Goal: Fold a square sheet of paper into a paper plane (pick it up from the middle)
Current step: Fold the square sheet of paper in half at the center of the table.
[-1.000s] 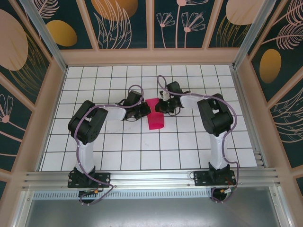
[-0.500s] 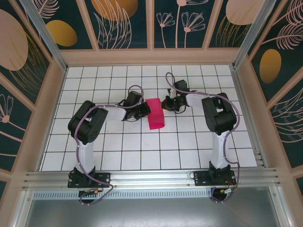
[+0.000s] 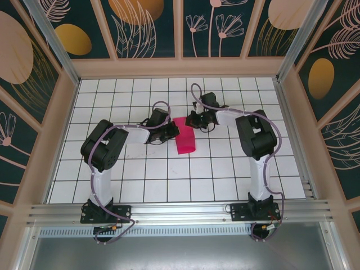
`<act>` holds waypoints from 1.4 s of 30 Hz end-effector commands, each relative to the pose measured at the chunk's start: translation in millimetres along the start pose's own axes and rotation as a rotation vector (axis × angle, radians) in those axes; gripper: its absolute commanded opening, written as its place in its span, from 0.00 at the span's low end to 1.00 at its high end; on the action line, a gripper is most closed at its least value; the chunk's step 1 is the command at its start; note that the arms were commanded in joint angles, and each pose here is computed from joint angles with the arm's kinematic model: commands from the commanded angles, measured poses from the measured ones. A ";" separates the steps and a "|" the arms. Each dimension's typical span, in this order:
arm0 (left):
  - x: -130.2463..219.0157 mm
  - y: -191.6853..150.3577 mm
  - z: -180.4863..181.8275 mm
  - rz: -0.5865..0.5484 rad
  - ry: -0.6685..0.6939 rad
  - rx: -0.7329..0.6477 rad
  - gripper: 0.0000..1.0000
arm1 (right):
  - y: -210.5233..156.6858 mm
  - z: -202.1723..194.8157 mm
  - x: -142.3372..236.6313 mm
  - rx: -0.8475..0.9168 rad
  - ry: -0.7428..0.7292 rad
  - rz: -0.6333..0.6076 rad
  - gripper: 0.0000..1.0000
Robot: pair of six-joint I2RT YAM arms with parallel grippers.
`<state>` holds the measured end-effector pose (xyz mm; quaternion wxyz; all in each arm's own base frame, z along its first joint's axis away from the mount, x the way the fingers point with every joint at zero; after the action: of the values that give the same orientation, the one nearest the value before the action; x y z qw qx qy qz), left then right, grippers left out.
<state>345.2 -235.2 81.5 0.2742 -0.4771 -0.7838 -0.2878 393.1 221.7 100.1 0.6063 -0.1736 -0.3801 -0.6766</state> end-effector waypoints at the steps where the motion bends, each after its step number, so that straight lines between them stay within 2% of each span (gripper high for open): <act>1: -11.6 -36.9 74.0 0.123 0.343 0.090 0.00 | 6.9 -12.7 -5.2 -0.023 -0.029 -0.006 0.00; 11: -11.3 -38.1 74.4 0.136 0.343 0.088 0.00 | 26.0 -37.1 -0.6 -0.151 -0.133 -0.144 0.00; 20: -10.5 -43.1 80.7 0.151 0.354 0.091 0.00 | 43.3 -45.2 1.4 -0.181 -0.149 -0.175 0.00; 24: -10.9 -42.7 80.1 0.151 0.352 0.091 0.00 | 48.9 -41.1 3.0 -0.166 -0.137 -0.167 0.00; 29: -10.7 -42.2 79.3 0.150 0.350 0.089 0.00 | 52.8 -12.7 33.9 -0.095 -0.051 -0.205 0.00; 33: -10.5 -41.6 78.8 0.147 0.349 0.087 0.00 | 27.1 3.1 44.7 -0.039 0.004 -0.137 0.00; 37: -11.0 -40.6 78.0 0.143 0.349 0.082 0.00 | -13.9 9.0 31.3 -0.018 0.023 -0.007 0.00; 42: -11.1 -40.2 77.6 0.140 0.347 0.081 0.00 | -42.4 8.5 19.8 -0.014 0.033 0.077 0.00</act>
<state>344.0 -234.6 80.7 0.2675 -0.4772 -0.7862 -0.2875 361.8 213.3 112.5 0.6098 -0.1814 -0.3674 -0.6784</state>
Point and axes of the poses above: each hand's point on the last joint's axis, 136 mm out from that joint toward the fingers, its own x axis back along the fingers, its own z axis along the line the jaws close on, y = z × x, the point moved 10 cm from there along x, back along the fingers, and after that the axes turned 5 degrees about x, right-handed, at the moved point
